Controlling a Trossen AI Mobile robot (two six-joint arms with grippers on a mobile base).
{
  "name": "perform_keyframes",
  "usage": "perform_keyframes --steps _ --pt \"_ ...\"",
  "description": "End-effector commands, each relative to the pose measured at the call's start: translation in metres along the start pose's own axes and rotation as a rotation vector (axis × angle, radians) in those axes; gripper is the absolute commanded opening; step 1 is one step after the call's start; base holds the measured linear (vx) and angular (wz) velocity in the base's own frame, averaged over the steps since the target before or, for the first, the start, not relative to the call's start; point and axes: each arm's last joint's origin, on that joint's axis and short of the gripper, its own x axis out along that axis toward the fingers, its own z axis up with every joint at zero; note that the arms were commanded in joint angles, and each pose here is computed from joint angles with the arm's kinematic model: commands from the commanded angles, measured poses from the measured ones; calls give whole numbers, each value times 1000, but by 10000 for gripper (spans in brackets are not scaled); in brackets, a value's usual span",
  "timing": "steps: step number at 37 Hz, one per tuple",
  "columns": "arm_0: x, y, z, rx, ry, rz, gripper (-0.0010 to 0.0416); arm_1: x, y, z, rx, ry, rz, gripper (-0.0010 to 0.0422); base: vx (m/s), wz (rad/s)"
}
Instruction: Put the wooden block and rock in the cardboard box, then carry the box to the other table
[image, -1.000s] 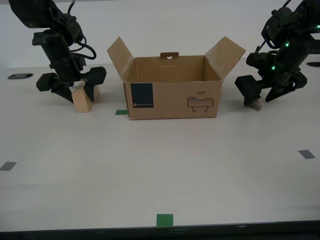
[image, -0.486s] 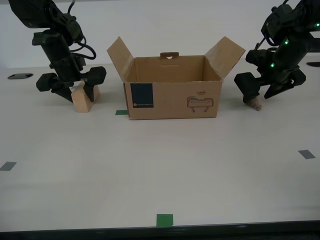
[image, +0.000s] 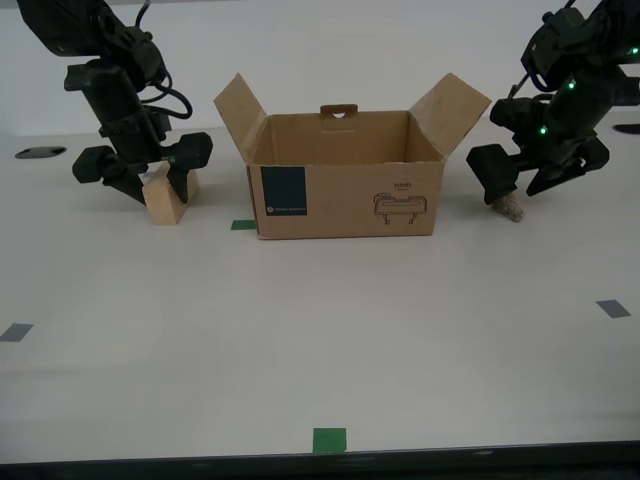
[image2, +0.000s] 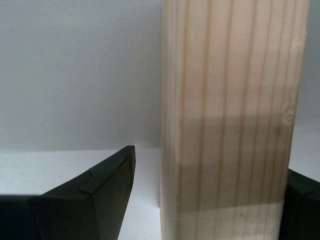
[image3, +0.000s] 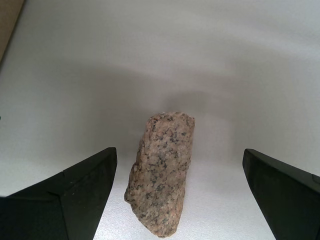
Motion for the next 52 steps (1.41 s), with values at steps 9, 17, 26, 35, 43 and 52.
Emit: perform_keyframes --steps 9,17,26,35,43,52 --pt "0 0 1 0 -8 -4 350 0 0 0 -2 -1 2 250 0 0" --pt "0 1 1 -1 -8 -3 346 0 0 0 -2 -1 2 194 0 0" --pt "0 1 1 -2 -9 -2 267 0 0 0 -2 -2 2 98 0 0" --pt "0 1 1 0 -9 -1 132 0 0 0 -3 -3 2 3 0 0" --pt "0 2 1 -1 -10 -1 28 0 0 1 -3 -6 1 2 0 0" --pt "0 2 1 -5 -9 0 4 -1 0 1 -3 -10 1 -1 0 0"
